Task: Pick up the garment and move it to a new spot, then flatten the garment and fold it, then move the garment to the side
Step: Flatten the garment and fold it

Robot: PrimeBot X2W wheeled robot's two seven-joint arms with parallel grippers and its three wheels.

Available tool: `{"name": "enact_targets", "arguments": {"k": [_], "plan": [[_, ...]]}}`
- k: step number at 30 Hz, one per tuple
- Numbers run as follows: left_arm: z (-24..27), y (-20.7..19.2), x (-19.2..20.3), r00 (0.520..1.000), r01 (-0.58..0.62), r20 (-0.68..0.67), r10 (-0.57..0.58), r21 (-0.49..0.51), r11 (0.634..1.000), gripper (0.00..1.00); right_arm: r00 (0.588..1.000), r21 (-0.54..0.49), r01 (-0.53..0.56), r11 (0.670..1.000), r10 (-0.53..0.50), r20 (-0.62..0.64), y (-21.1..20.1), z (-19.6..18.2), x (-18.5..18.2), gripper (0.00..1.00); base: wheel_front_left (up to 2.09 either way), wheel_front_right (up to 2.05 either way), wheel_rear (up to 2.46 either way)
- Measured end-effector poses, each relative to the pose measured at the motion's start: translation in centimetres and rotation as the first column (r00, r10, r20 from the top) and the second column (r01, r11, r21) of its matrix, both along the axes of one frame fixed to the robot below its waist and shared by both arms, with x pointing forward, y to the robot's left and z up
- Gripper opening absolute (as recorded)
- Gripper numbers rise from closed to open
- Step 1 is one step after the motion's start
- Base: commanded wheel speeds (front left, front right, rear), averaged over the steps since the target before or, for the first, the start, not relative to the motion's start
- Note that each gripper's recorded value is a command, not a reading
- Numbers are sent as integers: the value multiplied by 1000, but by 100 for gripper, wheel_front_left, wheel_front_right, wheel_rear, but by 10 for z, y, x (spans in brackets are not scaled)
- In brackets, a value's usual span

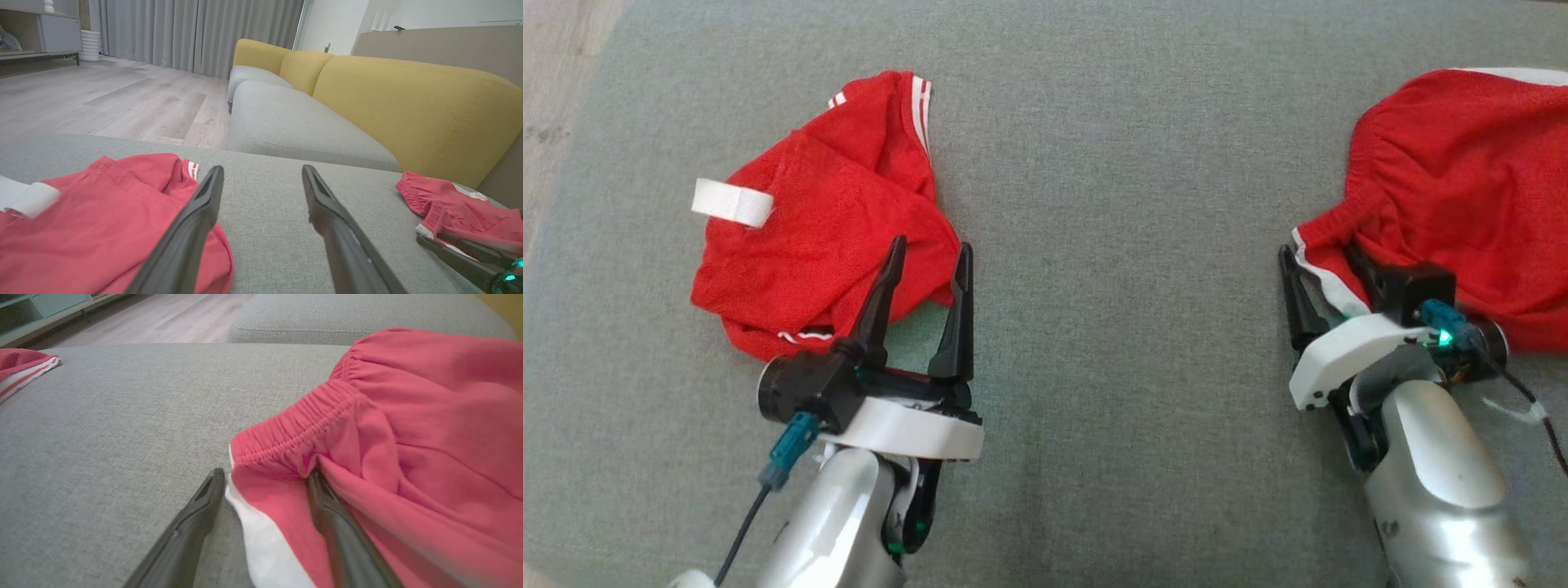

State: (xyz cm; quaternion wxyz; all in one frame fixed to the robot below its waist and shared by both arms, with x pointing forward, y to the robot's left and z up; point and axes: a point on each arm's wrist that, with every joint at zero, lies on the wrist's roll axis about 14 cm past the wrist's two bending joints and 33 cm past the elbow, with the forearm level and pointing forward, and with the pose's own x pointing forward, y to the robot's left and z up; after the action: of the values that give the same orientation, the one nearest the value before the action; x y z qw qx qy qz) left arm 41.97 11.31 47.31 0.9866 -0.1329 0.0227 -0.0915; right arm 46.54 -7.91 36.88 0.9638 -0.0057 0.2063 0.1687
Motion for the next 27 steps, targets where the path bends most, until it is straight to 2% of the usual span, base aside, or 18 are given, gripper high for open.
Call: {"name": "enact_targets", "arguments": {"k": [5, 6, 7, 12, 16, 23, 27], "plan": [[-1, -2, 1, 1000, 4, -2, -4, -1, 1000, 100, 1000, 6, 11, 1000, -11, -15, -1, -3, 6, 100, 0, 0, 0], [-1, -3, 1, 1000, 6, -2, -6, -2, 1000, 100, 1000, 9, 10, 1000, -10, -12, 0, -2, 6, 76, 0, 0, 0], [-1, -4, 1, 1000, 9, 0, -9, -2, 1000, 100, 1000, 13, 8, 1000, -8, -16, 0, -3, 6, 0, 0, 0, 0], [7, -8, 3, 1000, 22, 19, -22, -3, 1000, 100, 1000, 66, -15, 998, 14, 17, 12, 6, 3, 0, 0, 0, 0], [12, -10, 1, 999, 28, 33, -28, -1, 1000, 100, 994, 102, -96, 990, 90, 59, 38, 20, -6, 0, 0, 0, 0], [24, -11, -5, 998, 31, 63, -31, 0, 1000, 100, 952, 147, -297, 943, 282, 116, 98, 47, -35, 0, 0, 0, 0], [27, -10, -10, 997, 28, 69, -28, 0, 1000, 100, 935, 144, -353, 925, 341, 100, 113, 48, -49, 0, 0, 0, 0]]}}
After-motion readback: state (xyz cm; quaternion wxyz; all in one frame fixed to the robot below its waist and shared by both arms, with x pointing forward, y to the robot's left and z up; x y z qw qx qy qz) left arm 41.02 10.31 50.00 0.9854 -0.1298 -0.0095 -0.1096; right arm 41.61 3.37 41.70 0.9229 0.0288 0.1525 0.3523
